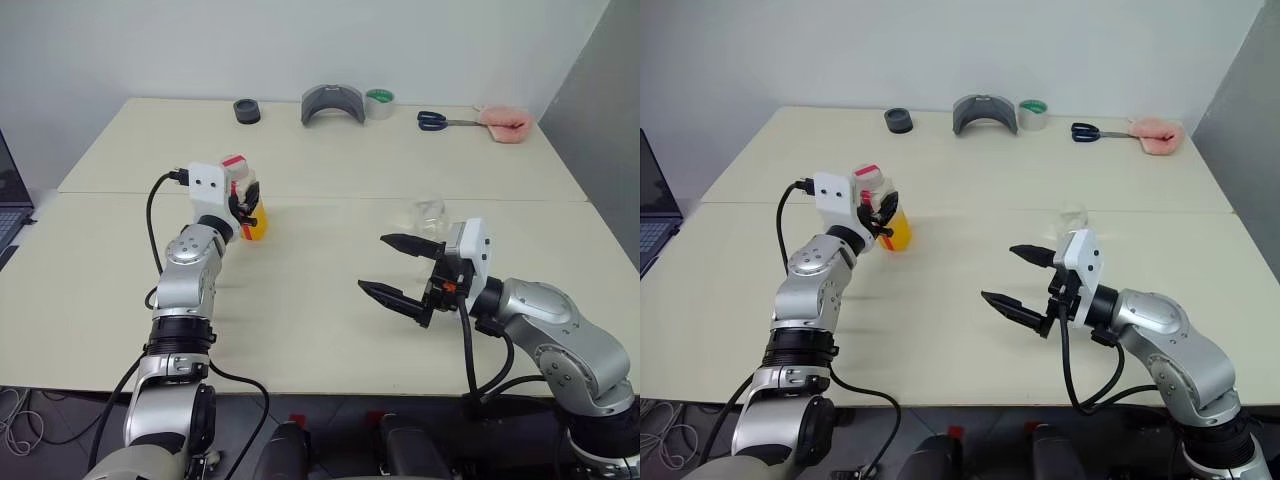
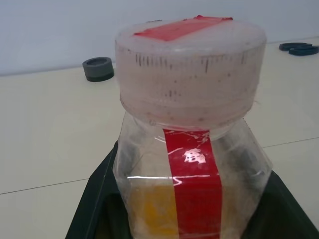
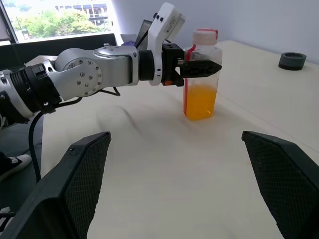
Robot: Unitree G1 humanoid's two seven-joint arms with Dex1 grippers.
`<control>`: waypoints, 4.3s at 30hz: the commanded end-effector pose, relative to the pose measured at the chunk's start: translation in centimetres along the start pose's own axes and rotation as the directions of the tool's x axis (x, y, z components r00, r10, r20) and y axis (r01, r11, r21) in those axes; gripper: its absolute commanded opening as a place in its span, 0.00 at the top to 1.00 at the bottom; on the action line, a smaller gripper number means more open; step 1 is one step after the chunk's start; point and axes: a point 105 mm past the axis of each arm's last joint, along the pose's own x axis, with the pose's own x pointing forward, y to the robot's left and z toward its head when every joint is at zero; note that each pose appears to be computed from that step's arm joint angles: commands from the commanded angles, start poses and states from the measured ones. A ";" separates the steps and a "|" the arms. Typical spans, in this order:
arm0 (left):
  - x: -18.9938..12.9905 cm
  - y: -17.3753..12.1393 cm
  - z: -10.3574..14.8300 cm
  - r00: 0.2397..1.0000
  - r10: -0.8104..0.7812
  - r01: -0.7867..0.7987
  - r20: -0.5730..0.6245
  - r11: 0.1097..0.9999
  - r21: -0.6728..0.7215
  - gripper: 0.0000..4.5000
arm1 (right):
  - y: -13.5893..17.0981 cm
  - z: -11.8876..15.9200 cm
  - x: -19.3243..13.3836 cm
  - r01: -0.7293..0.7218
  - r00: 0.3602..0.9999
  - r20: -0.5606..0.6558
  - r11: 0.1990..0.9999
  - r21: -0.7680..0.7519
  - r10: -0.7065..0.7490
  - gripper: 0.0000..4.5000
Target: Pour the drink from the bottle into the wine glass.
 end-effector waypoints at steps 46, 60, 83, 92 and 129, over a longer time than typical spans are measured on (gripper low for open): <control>-6.1 -15.5 4.9 0.286 -0.958 0.949 0.019 0.286 0.132 0.59 | -2.3 5.9 4.3 0.190 0.979 0.090 0.980 -0.062 -0.184 0.00; -6.3 -15.6 5.1 0.292 -0.956 0.946 0.024 0.292 0.140 0.59 | -1.4 4.9 5.0 0.123 0.992 0.049 0.989 -0.081 -0.119 0.59; -6.9 -16.0 5.9 0.248 -0.969 0.958 0.023 0.248 0.143 0.59 | -6.7 7.4 2.2 -0.142 0.988 0.015 0.952 -0.273 0.152 0.20; -5.9 -15.5 5.6 0.308 -0.951 0.943 0.020 0.308 0.123 0.59 | -1.8 7.9 0.2 0.131 0.984 0.142 0.982 -0.135 -0.112 0.00; -4.8 -16.2 5.0 0.312 -0.950 0.940 0.007 0.310 0.144 0.59 | -2.0 4.7 5.3 0.444 0.895 0.070 0.895 -0.048 -0.441 0.00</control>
